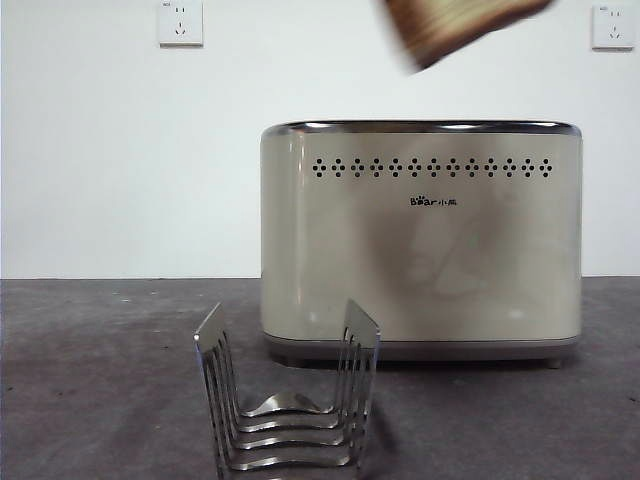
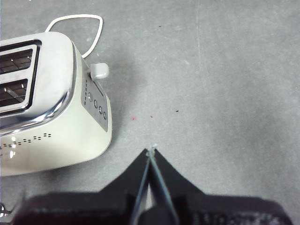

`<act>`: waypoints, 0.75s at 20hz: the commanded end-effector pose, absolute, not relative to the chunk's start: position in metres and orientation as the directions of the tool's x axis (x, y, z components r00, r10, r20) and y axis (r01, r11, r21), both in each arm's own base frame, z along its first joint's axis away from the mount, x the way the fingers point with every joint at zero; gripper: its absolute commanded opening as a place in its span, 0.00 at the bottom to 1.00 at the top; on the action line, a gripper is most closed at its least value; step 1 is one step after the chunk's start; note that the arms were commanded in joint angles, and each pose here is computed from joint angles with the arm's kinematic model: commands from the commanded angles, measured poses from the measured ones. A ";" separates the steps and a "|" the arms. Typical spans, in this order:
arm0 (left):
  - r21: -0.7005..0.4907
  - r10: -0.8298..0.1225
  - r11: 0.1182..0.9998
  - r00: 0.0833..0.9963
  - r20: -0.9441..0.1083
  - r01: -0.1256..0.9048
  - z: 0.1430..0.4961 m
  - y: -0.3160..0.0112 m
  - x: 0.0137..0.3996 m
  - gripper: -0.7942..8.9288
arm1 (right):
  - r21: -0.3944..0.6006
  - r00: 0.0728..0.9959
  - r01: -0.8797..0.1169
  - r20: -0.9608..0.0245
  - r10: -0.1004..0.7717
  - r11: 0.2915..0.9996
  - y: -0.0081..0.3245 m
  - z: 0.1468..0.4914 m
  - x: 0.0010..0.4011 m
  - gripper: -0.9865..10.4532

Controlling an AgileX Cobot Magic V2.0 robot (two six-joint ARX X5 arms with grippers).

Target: Pick up a slice of bread from the rack,put the bread on the toaster,press the button

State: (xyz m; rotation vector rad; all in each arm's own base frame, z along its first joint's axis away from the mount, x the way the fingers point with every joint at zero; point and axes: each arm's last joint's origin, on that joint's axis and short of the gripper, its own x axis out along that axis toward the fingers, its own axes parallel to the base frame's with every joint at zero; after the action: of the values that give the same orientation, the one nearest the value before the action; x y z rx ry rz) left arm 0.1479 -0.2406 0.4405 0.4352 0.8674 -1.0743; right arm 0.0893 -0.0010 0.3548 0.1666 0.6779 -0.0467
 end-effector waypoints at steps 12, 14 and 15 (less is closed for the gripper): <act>0.645 -0.573 0.036 0.544 -0.613 0.764 0.468 -0.238 0.174 0.07 | 0.129 0.761 0.094 -0.649 0.012 0.987 -0.001 0.352 0.097 0.09; 0.651 -0.574 0.052 0.556 -0.601 0.758 0.468 -0.238 0.178 0.07 | 0.129 0.761 0.095 -0.649 0.012 0.987 -0.001 0.352 0.097 0.09; 0.649 -0.571 0.054 0.557 -0.603 0.759 0.467 -0.238 0.181 0.07 | 0.129 0.761 0.095 -0.649 0.012 0.987 -0.001 0.352 0.098 0.09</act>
State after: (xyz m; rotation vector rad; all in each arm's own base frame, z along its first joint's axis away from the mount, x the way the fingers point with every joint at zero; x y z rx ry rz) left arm 0.1772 -0.2343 0.4692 1.1198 0.2099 -1.0174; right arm 0.0973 -0.0011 0.3525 0.1667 0.7099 -0.0492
